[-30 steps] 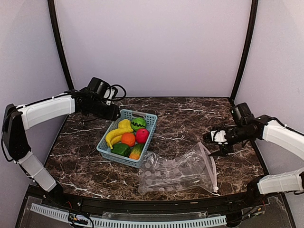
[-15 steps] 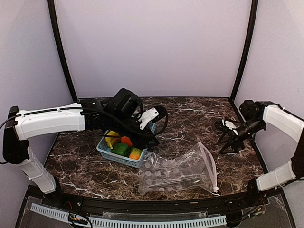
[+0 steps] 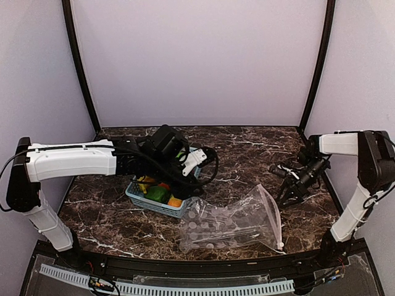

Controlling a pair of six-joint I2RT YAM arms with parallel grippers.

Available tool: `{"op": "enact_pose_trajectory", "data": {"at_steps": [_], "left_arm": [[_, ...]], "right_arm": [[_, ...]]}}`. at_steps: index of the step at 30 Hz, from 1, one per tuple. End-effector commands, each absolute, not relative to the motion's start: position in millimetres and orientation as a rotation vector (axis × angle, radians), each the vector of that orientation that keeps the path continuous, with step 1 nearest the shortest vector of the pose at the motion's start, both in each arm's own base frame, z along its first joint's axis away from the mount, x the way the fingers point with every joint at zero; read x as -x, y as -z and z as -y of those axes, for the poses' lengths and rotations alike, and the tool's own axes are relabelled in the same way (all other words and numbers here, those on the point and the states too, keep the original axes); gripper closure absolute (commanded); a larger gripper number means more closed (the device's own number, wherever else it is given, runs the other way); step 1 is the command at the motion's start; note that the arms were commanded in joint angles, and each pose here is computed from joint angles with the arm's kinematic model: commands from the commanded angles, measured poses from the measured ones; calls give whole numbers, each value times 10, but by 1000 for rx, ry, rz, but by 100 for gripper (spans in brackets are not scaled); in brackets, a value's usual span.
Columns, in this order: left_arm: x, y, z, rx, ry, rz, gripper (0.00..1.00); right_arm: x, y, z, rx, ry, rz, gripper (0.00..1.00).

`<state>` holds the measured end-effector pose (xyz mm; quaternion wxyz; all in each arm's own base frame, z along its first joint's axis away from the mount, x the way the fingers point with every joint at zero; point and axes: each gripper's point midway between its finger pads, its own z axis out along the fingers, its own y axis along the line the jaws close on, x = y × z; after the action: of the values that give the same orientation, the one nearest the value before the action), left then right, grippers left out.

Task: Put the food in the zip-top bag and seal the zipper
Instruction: Pick up the zipper food storage bag from the center of the board, then set the zipper food storage bag at the center of the board.

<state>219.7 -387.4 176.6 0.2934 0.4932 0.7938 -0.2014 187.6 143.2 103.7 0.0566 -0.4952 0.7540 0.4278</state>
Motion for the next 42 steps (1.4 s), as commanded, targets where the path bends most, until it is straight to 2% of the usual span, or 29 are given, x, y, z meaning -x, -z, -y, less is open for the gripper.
{"op": "enact_pose_trajectory", "data": {"at_steps": [1, 5, 9, 11, 15, 17, 22, 30, 35, 38, 42], "left_arm": [[-2185, -1812, 3816, -1313, 511, -2085, 49], [-2200, -1757, 3796, -1318, 487, -2090, 49], [-2211, -1720, 3778, -1319, 470, -2095, 49], [-2217, -1731, 3771, -1311, 468, -2093, 49], [-2219, -1792, 3741, -1291, 468, -2080, 49], [-2231, -1830, 3712, -1276, 459, -2067, 49], [-2287, -1975, 3643, -1230, 425, -2022, 49], [-2369, -2064, 3632, -1188, 399, -1967, 49], [-2375, -2095, 3624, -1160, 413, -1942, 48], [-2382, -2072, 3597, -1157, 397, -1944, 48], [-2399, -2029, 3596, -1156, 383, -1947, 48]], "right_arm": [[-1827, -1045, -1504, 1452, -1429, -2346, 44], [-1805, -1008, -1614, 1471, -1484, -2344, 46], [-1815, -980, -1769, 1491, -1516, -2341, 55], [-1882, -1005, -1840, 1462, -1546, -2335, 65], [-2135, -1157, -1895, 1346, -1580, -2325, 92], [-2297, -1285, -1859, 1275, -1569, -2309, 100], [-2720, -1745, -1479, 1220, -1297, -2313, 100], [-3431, -2642, -828, 1319, -313, -2188, 100], [-3647, -2897, -549, 1328, 157, -2101, 100], [-3573, -2788, -680, 1408, 267, -2067, 100], [-3145, -2142, -1157, 1611, 154, -2115, 100]]}}
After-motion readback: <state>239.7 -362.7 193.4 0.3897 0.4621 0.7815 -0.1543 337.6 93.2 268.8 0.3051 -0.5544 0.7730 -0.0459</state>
